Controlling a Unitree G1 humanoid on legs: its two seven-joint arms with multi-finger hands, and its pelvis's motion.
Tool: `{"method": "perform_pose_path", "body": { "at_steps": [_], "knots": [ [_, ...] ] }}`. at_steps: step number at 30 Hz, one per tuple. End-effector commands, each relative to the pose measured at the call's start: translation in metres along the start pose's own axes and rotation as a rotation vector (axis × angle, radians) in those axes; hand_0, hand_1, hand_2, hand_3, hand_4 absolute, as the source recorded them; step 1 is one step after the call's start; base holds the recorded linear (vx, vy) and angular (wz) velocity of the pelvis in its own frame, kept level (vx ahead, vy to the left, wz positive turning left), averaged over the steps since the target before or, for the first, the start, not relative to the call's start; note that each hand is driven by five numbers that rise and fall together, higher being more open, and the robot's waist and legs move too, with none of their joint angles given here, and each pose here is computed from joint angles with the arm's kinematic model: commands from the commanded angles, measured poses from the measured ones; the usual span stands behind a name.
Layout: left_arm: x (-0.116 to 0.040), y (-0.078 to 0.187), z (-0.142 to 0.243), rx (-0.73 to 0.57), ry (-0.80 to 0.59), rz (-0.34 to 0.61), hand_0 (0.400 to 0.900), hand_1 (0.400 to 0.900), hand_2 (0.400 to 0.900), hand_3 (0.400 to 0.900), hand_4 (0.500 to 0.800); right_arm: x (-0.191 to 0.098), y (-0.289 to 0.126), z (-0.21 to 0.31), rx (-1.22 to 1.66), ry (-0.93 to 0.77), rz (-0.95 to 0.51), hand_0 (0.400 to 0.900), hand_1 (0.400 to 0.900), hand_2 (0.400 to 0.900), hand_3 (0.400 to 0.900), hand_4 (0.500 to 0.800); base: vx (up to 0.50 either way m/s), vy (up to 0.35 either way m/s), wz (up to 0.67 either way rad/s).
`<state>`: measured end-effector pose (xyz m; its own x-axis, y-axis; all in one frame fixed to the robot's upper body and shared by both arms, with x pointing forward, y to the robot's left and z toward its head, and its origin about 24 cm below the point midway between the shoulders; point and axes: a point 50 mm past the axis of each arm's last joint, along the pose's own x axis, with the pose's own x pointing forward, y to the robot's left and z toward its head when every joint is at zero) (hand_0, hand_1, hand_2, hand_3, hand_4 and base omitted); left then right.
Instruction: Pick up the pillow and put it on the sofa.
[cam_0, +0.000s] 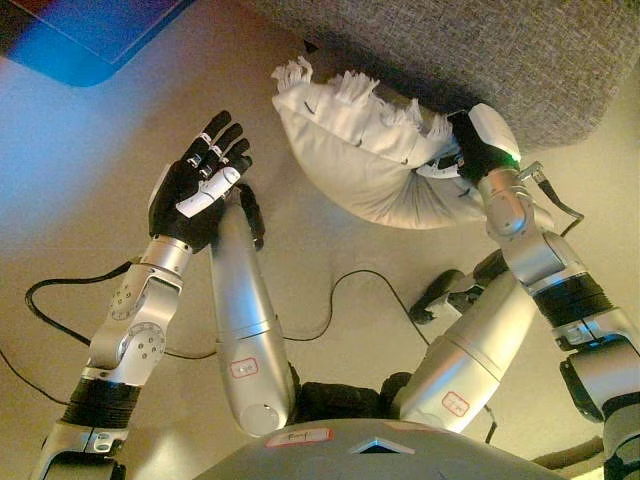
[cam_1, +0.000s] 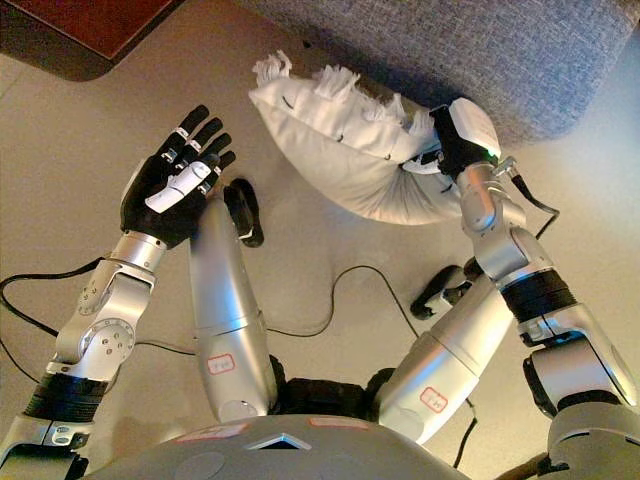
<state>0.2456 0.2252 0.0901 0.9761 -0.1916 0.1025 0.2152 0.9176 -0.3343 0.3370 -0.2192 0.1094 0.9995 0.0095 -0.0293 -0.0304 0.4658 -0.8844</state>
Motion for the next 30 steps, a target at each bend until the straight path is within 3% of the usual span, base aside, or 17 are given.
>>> {"method": "perform_pose_path", "body": {
  "at_steps": [1,12,18,26,30],
  "knots": [
    [-0.008,-0.008,-0.001,-0.027,-0.023,-0.019,0.900,0.900,0.900,0.900,0.800,0.008,-0.035,0.004,0.023,-0.015,-0.176,0.400,0.400,0.400,0.400,0.500,0.045,0.016,-0.06],
    [-0.001,0.003,0.000,-0.039,-0.059,0.113,0.900,0.900,0.900,0.900,0.800,-0.004,-0.058,0.039,0.092,-0.234,-0.325,0.400,0.400,0.400,0.400,0.500,-0.022,0.020,-0.14],
    [0.007,-0.002,0.004,0.035,-0.094,0.134,0.900,0.900,0.900,0.900,0.800,-0.022,-0.074,0.054,0.136,-0.367,-0.381,0.400,0.400,0.400,0.400,0.500,-0.027,0.005,-0.16],
    [-0.008,0.002,-0.017,0.181,0.012,0.167,0.900,0.900,0.900,0.900,0.800,-0.077,-0.072,0.029,0.235,-0.448,-0.351,0.400,0.400,0.400,0.400,0.500,0.126,0.007,-0.14],
    [-0.016,0.008,-0.025,0.176,0.057,0.210,0.900,0.900,0.900,0.900,0.800,-0.099,-0.065,0.027,0.286,-0.485,-0.296,0.400,0.400,0.400,0.400,0.500,0.131,-0.007,-0.16]
  ]
}}
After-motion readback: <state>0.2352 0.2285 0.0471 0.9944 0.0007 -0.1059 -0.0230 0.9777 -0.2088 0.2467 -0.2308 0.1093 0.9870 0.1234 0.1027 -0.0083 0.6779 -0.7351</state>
